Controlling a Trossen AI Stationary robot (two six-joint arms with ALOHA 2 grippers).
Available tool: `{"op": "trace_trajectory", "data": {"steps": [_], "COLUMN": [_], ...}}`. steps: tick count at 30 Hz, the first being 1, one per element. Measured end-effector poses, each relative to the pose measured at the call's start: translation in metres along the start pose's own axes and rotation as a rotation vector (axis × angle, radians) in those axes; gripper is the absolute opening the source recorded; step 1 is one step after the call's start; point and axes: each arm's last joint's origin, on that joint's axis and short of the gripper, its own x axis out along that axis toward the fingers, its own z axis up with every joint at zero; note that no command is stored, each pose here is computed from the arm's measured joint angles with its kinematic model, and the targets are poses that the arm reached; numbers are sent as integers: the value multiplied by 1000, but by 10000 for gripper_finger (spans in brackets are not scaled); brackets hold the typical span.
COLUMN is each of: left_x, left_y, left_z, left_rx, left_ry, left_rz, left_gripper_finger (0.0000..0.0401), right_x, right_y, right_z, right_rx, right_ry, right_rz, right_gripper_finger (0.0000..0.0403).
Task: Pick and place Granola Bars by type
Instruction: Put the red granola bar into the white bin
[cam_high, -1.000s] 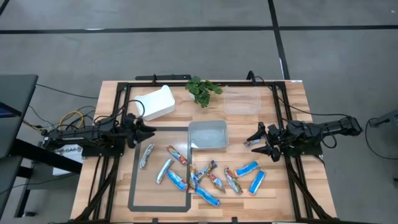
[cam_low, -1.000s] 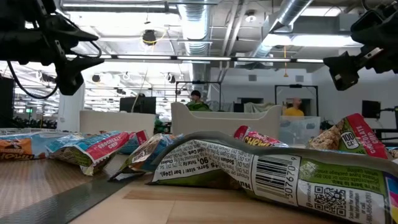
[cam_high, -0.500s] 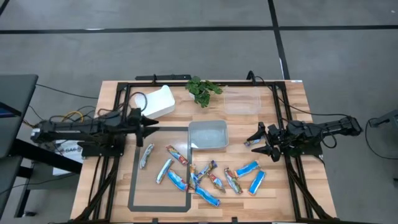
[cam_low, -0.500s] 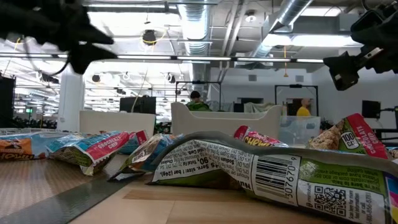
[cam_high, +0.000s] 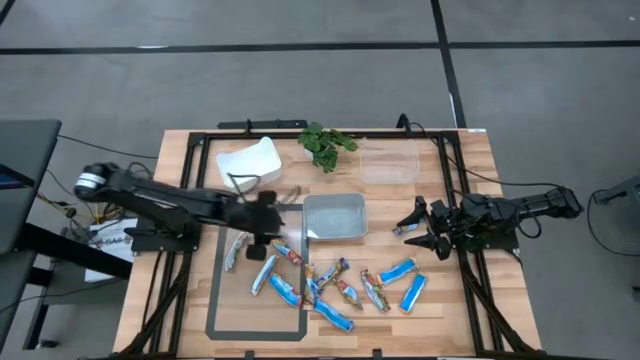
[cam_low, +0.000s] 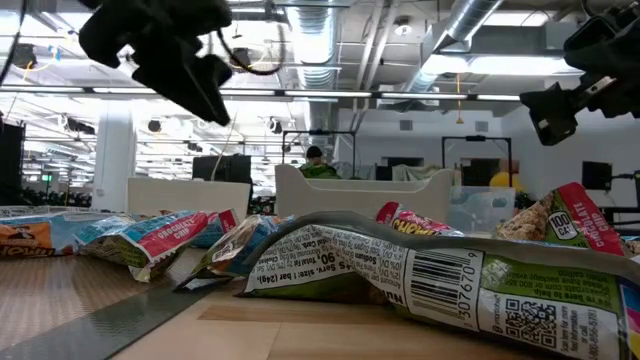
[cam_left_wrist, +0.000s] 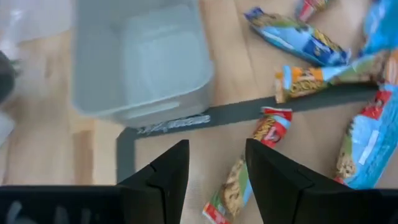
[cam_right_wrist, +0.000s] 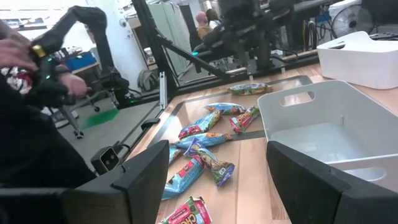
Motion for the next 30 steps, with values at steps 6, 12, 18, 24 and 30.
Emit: {"op": "trace_trajectory", "data": {"steps": [6,12,18,24,30], "left_x": [31,56,64,71,85], "left_y": [-23,-38,-38,-38,-40], "left_z": [20,22,15,4,-2], "left_rx": [180,275,316,370,421], "left_ry": [158,255,323,395,436], "left_rz": [-68,-107,-68,-85,-74], "left_gripper_finger": [151,151,151,151,151], "right_x": [0,0,0,0,0], "right_y": [0,0,0,0,0], "right_z": [0,0,0,0,0], "right_rx": [0,0,0,0,0], "right_ry": [0,0,0,-2,-1], "right_rz": [0,0,0,1,0], "right_gripper_finger": [265,265,265,265,265]}}
